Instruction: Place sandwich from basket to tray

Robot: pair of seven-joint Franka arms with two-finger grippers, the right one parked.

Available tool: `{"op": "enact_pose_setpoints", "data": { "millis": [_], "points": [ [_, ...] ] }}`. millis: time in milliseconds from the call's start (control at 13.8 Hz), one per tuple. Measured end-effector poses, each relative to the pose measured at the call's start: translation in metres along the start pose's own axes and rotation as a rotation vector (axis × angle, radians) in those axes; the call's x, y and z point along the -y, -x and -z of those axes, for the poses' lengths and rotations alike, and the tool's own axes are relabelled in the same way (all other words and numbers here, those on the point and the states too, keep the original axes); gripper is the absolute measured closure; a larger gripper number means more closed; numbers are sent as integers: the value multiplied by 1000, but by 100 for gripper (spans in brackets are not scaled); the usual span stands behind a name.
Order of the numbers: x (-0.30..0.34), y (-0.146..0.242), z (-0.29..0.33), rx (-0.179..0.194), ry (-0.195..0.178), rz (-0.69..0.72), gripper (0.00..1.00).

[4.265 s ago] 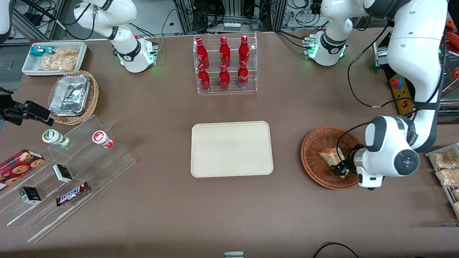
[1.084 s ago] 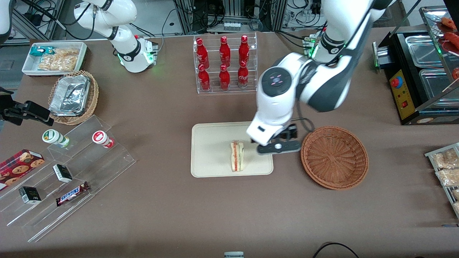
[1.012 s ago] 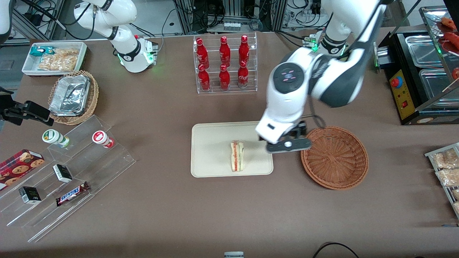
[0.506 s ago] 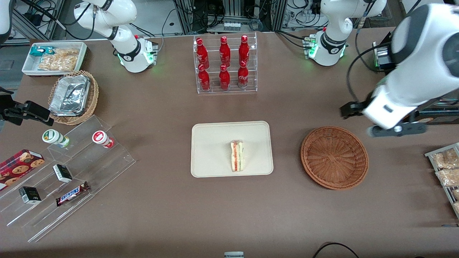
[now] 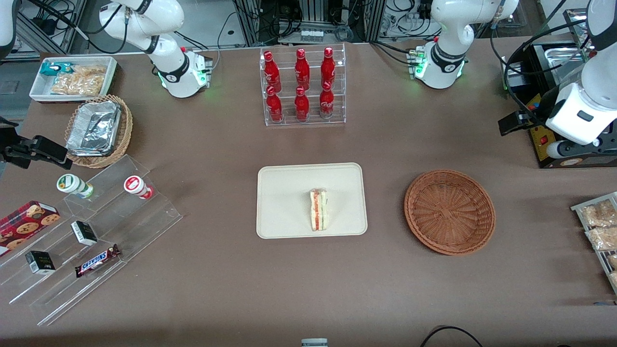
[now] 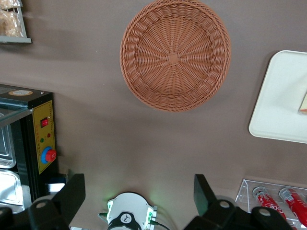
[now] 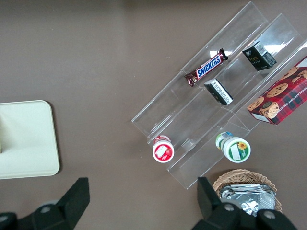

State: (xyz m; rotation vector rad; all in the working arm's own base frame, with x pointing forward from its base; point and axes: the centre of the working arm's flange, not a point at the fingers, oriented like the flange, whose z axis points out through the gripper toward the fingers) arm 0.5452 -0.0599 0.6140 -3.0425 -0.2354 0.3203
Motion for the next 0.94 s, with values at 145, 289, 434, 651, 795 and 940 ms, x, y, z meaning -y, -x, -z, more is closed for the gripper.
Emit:
{"op": "enact_pose_setpoints", "data": {
  "millis": [145,289,434,651,795,940],
  "points": [
    [0,-1,-2,3,-5,0,0],
    [0,0,0,-3,-3,1,0],
    [1,0,2,-8,-2,2,0],
    [1,0,3,-11,-1,2,0],
    [1,0,3,-12,-1,2,0],
    [1,0,3,-12,-1,2,0]
  ]
}}
